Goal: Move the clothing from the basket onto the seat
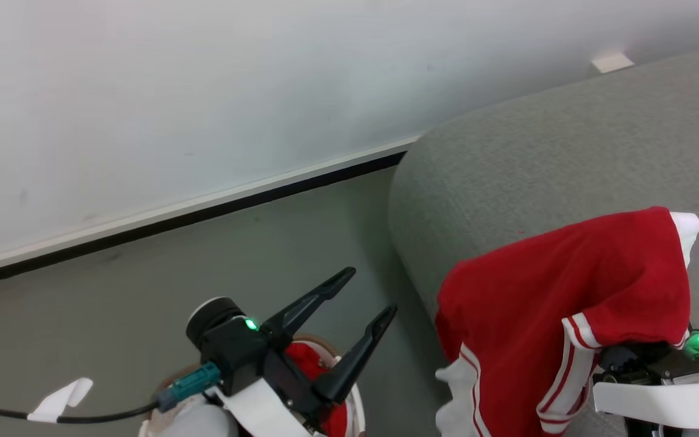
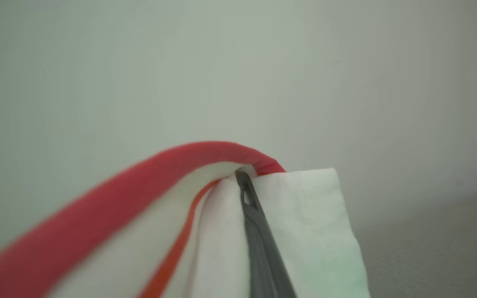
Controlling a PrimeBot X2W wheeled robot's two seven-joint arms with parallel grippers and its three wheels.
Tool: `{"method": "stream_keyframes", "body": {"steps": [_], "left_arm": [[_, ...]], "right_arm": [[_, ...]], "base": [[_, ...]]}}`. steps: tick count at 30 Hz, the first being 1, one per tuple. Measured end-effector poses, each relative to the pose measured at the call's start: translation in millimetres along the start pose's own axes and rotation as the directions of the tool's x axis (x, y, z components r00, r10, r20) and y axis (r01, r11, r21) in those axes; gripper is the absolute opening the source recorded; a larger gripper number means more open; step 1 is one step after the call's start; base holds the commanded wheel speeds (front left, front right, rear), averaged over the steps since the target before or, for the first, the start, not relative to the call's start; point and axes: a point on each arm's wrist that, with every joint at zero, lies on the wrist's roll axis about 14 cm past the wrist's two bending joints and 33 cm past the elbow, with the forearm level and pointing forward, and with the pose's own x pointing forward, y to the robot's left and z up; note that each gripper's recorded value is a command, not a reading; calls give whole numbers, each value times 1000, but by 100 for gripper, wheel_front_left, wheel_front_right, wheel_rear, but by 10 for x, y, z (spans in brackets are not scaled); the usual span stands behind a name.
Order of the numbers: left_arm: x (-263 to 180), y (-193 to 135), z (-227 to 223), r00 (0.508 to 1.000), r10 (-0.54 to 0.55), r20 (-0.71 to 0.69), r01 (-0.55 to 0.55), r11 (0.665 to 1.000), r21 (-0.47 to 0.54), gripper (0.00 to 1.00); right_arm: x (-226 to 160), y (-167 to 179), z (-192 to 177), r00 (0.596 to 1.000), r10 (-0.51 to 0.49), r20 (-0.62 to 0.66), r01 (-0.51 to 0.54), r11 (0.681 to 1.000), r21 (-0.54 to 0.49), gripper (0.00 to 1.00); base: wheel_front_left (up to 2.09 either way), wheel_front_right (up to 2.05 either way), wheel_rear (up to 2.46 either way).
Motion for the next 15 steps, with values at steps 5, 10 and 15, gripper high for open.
{"method": "stream_keyframes", "body": {"steps": [5,10,15], "left_arm": [[116,-116,-87,999,-52,-8,52,999,-2,100],[152,-132,-150,998,-62,-17,62,998,-1,100],[96,-51,-296,997,-53,-50,52,998,-17,100]], "right_arm": [[-97,-73,122,999,-29,16,29,1000,-3,0],[-92,-63,142,1000,-26,11,26,1000,-11,0],[160,44,189,1000,23,16,-22,999,-29,0]], "base": [[0,0,0],[0,0,0],[0,0,0]]}}
